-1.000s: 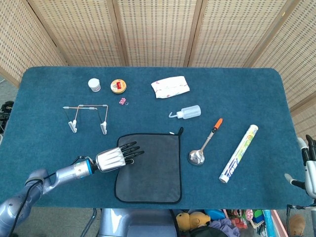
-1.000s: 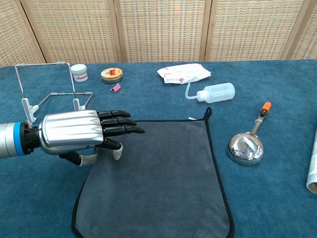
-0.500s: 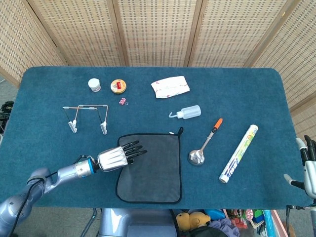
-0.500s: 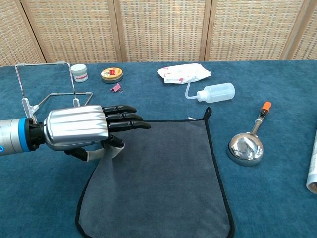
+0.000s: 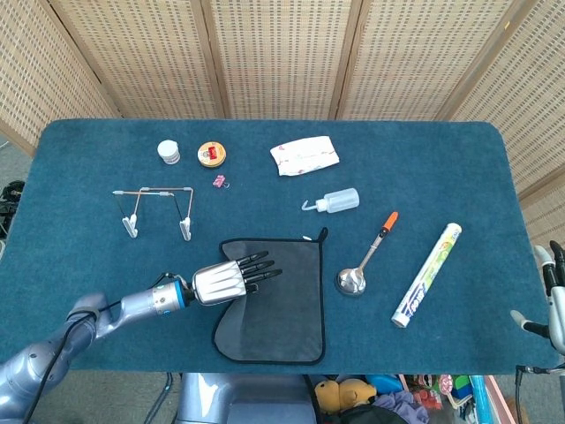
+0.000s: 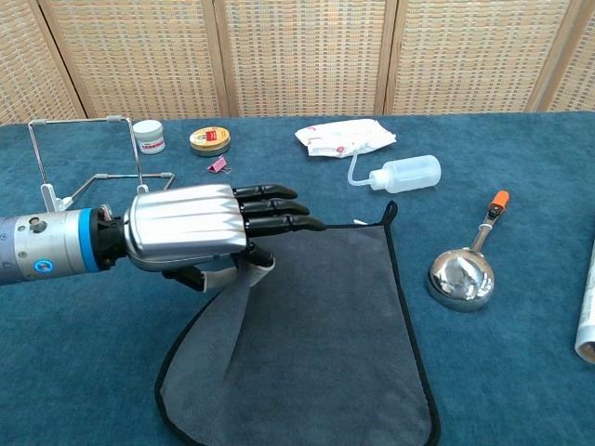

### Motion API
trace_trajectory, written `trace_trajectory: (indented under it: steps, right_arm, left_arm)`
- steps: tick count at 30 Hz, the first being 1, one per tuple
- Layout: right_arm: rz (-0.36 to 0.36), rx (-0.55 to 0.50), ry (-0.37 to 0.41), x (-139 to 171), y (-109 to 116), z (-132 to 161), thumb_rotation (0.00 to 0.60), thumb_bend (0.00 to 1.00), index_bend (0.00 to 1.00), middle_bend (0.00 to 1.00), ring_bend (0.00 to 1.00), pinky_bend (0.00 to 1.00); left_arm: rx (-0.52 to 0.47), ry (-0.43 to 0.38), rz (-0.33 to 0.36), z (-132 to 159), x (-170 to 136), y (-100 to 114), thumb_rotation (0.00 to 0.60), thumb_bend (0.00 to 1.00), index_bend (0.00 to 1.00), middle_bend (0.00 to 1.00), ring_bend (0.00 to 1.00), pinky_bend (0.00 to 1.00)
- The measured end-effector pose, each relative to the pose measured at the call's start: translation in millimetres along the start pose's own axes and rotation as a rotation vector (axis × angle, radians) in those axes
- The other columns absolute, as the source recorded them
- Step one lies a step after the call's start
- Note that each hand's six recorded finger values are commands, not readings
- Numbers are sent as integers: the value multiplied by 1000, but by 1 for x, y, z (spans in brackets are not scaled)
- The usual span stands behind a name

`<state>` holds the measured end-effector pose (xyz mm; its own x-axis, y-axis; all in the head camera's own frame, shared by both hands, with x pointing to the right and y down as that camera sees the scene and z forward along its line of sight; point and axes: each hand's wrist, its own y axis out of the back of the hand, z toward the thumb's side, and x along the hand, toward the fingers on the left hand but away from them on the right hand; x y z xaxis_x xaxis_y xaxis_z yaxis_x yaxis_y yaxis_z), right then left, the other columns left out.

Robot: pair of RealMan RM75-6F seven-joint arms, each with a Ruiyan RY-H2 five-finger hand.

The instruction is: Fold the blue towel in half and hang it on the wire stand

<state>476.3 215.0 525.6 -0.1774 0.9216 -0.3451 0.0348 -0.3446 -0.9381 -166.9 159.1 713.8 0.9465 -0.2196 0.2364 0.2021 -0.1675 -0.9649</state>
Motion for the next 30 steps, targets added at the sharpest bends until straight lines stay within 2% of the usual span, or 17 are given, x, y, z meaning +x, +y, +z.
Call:
trace_trajectory:
  steps: [11, 30]
  right_arm:
    - [7, -5, -27, -4, -1, -7, 600, 0, 0, 0, 0, 0]
    - [18, -5, -64, -10, -3, -17, 600, 0, 0, 0, 0, 0]
  left_arm:
    - [29, -68, 24, 11, 45, 8, 600, 563, 592, 0, 0, 0]
    - [-15, -32, 14, 20, 105, 6, 600, 556, 595, 0, 0, 0]
